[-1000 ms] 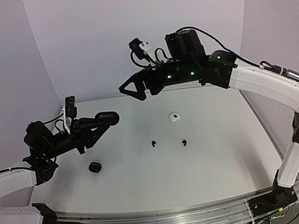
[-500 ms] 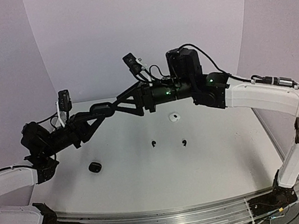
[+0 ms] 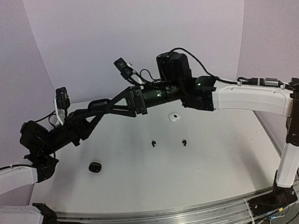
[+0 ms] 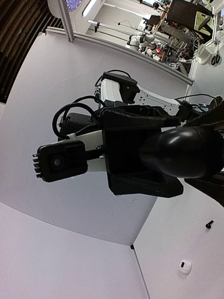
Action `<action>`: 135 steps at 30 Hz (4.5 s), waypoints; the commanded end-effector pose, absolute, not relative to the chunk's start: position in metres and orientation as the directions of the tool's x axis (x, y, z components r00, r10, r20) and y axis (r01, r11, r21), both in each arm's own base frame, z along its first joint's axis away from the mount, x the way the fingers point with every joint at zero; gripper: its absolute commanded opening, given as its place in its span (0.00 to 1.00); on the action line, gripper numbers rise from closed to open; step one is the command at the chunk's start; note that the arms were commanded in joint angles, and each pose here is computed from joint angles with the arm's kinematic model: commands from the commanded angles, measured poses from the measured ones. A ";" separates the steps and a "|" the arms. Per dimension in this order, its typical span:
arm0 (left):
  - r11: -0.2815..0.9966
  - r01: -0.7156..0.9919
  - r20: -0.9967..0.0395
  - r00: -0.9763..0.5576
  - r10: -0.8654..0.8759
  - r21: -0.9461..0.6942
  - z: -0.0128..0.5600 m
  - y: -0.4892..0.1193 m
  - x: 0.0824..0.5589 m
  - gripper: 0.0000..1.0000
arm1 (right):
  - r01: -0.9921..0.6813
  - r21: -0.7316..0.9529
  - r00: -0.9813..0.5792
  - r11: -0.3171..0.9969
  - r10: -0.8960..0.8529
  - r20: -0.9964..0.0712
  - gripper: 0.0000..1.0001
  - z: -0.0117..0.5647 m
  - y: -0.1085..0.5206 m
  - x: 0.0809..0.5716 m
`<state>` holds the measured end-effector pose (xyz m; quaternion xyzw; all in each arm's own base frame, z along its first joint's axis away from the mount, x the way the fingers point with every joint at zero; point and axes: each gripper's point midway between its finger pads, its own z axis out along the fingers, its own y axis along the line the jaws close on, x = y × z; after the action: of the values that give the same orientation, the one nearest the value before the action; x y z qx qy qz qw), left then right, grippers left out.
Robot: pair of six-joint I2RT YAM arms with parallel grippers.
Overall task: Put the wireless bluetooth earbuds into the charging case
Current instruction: Pass from the left arm to the right, then place the charging case at the corner of the board, then pick up the charging case from the center of the board.
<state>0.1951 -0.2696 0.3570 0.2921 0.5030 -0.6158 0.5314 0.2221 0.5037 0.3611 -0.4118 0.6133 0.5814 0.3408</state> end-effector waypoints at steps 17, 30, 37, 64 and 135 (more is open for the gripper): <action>0.064 0.975 -0.899 -0.169 -0.403 -0.212 0.385 -0.266 0.189 0.00 | -0.915 0.390 -0.385 -0.102 -0.060 -0.921 0.03 0.388 0.511 0.214; 0.386 0.865 -0.920 -0.187 -0.344 -0.320 0.343 -0.257 0.245 0.87 | -0.919 0.394 -0.394 0.017 -0.044 -0.918 0.00 0.390 0.475 0.236; 0.594 0.771 -0.971 -0.135 -0.196 -0.227 0.309 -0.241 0.268 1.00 | -0.769 0.532 -0.588 0.353 -0.065 -0.807 0.00 0.326 0.358 0.343; 0.425 0.886 -0.982 -0.179 -0.062 -0.188 0.285 -0.284 0.268 0.99 | -0.355 0.729 -0.923 0.586 -0.096 -0.372 0.00 0.071 0.184 0.514; -0.012 0.998 -0.765 0.051 0.642 0.056 0.163 -0.160 0.250 1.00 | -0.518 0.277 -0.657 0.809 -0.169 -0.735 0.98 0.233 0.177 0.517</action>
<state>0.2836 -0.2027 0.2004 0.5247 0.6843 -0.2597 0.4347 0.5488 0.1334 0.1419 -0.1161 0.9170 0.2643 0.2752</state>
